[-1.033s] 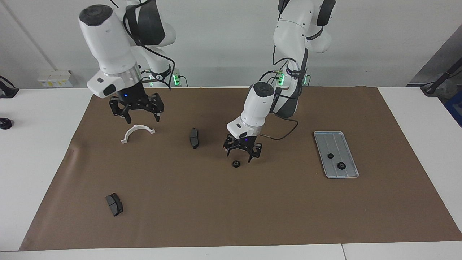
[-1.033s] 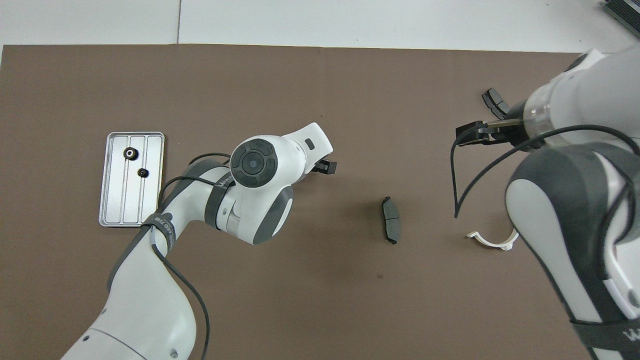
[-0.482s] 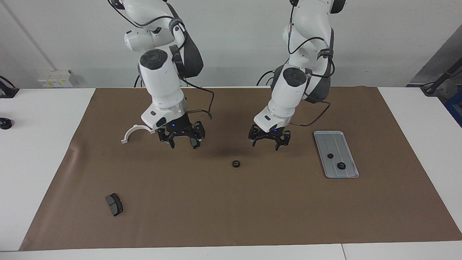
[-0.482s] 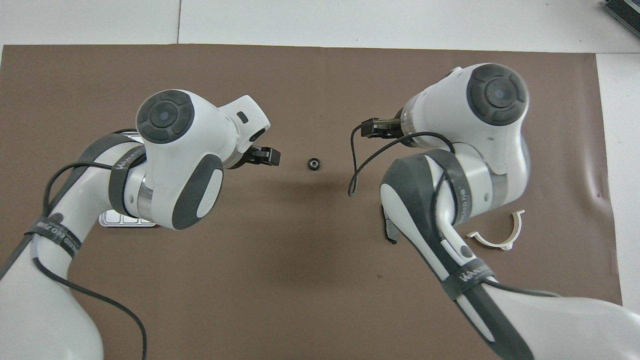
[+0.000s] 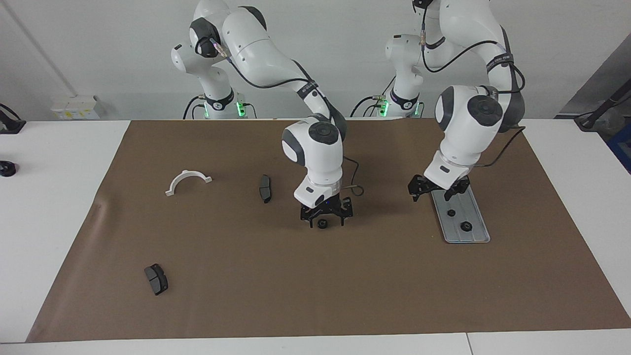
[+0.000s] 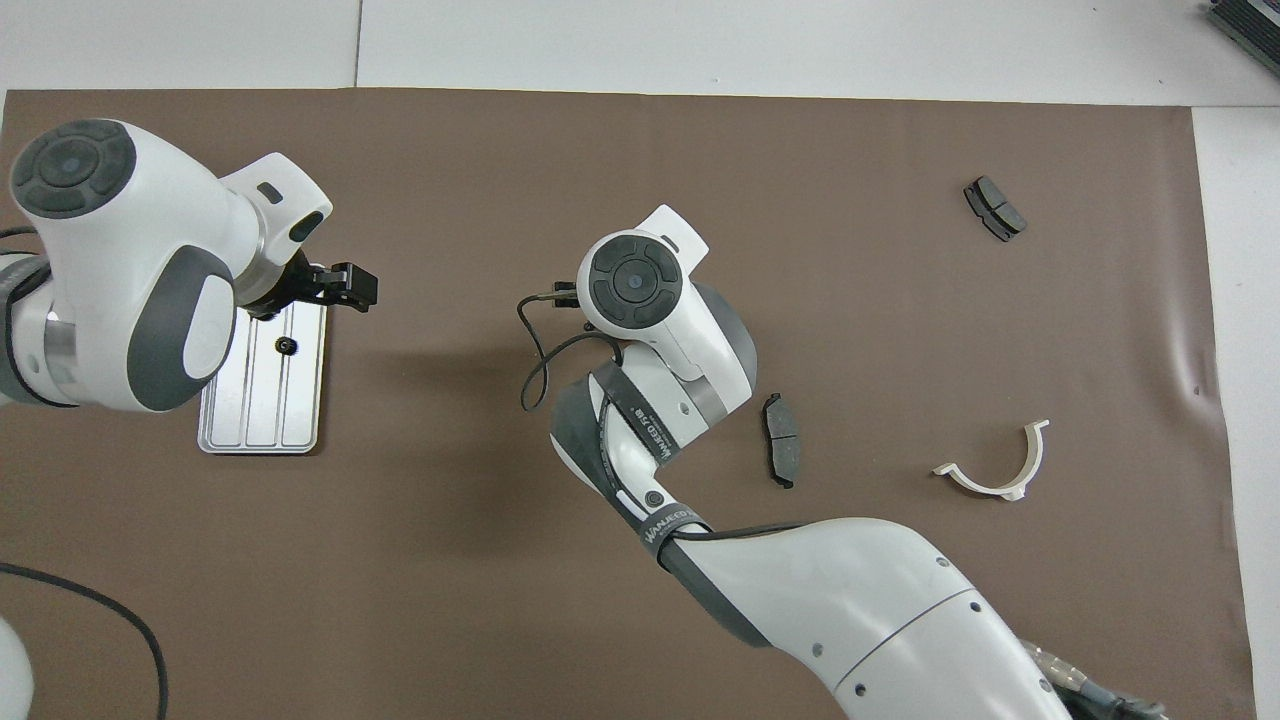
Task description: Place bearing gear from tray to pile
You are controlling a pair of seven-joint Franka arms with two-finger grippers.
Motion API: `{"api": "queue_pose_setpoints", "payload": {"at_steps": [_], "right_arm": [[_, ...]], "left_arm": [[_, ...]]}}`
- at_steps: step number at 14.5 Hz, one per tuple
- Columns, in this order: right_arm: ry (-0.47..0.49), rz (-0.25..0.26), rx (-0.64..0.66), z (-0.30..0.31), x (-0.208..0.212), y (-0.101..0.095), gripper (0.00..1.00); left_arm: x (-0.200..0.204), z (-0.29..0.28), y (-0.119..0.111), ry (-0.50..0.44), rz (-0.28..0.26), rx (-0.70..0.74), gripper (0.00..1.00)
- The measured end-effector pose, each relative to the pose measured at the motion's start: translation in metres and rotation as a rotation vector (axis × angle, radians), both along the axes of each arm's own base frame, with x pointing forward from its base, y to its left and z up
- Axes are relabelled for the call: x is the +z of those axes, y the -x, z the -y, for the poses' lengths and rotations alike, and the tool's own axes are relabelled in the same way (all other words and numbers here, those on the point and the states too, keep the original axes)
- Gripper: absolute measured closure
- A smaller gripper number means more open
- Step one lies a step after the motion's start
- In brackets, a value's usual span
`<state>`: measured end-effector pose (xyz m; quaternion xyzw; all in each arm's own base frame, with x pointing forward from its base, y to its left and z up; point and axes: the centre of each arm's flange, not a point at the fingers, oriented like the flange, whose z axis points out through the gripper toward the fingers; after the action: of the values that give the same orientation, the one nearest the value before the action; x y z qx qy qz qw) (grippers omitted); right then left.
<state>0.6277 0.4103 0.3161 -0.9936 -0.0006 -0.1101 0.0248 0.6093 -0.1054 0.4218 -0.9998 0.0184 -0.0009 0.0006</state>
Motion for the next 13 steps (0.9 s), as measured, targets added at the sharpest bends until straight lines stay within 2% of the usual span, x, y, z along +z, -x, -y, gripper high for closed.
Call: {"api": "queue_pose_setpoints", "payload": {"at_steps": [1, 4, 7, 9, 10, 11, 13], "right_arm": [[0.002, -0.001, 0.001, -0.001, -0.002, 0.000, 0.00], [0.025, -0.008, 0.024, -0.007, -0.011, 0.008, 0.00], [0.062, -0.027, 0.039, -0.006, -0.024, 0.014, 0.03], [0.081, -0.051, 0.041, -0.004, -0.028, 0.016, 0.18], [0.083, -0.055, 0.042, -0.004, -0.028, 0.017, 0.18], [0.086, -0.059, 0.042, -0.004, -0.029, 0.017, 0.29], [0.090, -0.064, 0.043, -0.005, -0.029, 0.018, 0.33]], "left_arm": [[-0.008, -0.012, 0.001, 0.000, 0.001, 0.009, 0.00], [-0.037, -0.038, 0.005, 0.007, 0.065, 0.020, 0.00], [-0.055, -0.067, 0.010, 0.004, 0.060, 0.052, 0.00], [-0.069, -0.076, 0.015, 0.003, 0.059, 0.065, 0.00], [-0.076, -0.079, 0.017, 0.002, 0.061, 0.070, 0.00], [-0.082, -0.081, 0.019, 0.002, 0.064, 0.073, 0.00], [-0.091, -0.083, 0.020, 0.002, 0.072, 0.076, 0.01]]}}
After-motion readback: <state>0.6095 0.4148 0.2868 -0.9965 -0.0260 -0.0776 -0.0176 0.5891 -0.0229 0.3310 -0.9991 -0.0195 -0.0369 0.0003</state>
